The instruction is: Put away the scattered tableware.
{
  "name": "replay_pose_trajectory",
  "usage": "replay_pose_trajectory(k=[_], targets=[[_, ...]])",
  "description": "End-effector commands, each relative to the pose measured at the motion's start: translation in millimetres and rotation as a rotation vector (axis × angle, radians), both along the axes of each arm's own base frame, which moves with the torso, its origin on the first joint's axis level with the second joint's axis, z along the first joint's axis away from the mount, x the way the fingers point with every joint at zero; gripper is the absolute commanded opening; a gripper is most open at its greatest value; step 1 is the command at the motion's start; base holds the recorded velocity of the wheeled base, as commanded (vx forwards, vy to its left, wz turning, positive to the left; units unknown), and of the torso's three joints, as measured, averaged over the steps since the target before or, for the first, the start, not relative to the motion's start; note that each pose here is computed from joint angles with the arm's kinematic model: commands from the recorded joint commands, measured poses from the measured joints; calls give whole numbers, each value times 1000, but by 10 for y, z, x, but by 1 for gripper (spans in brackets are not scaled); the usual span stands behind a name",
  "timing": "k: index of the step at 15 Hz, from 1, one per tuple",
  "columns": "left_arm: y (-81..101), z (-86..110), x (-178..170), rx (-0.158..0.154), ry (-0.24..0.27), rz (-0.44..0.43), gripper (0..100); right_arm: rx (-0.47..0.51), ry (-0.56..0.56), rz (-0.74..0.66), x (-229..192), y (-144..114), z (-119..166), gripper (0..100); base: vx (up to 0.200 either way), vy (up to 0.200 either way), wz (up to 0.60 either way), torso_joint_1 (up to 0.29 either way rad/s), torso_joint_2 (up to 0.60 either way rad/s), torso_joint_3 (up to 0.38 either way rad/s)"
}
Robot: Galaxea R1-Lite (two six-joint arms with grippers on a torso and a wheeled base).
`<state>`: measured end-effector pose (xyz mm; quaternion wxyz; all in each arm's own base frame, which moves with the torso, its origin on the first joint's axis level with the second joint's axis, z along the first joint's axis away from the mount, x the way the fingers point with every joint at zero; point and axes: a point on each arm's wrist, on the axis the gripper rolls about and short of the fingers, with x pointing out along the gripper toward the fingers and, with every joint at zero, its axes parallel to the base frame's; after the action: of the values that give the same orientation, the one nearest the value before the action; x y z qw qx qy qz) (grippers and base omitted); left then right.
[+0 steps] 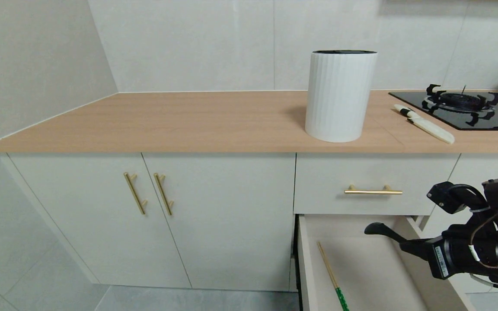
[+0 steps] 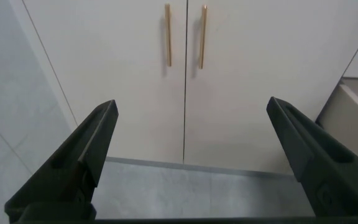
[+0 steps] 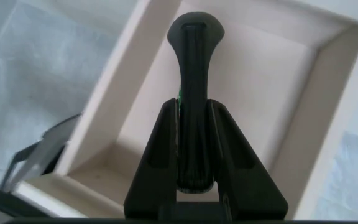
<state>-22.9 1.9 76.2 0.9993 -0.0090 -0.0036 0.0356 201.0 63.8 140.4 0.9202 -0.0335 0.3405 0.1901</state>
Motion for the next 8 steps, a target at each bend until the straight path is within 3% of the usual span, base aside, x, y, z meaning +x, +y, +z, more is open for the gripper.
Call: replay_pose_trajectory(k=[1,5,8], targets=[[0,0,0,-1,0,1,100,-8,25,-1,30,6,-68,0,0,0,0,-149,466,305],[0,0,0,-1,0,2,100,-11,36,-2,64,13,-142,0,0,0,0,-127,437,305],[0,0,0,-1,0,1,100,-10,30,-5,74,12,-163,0,0,0,0,-37,155,108]])
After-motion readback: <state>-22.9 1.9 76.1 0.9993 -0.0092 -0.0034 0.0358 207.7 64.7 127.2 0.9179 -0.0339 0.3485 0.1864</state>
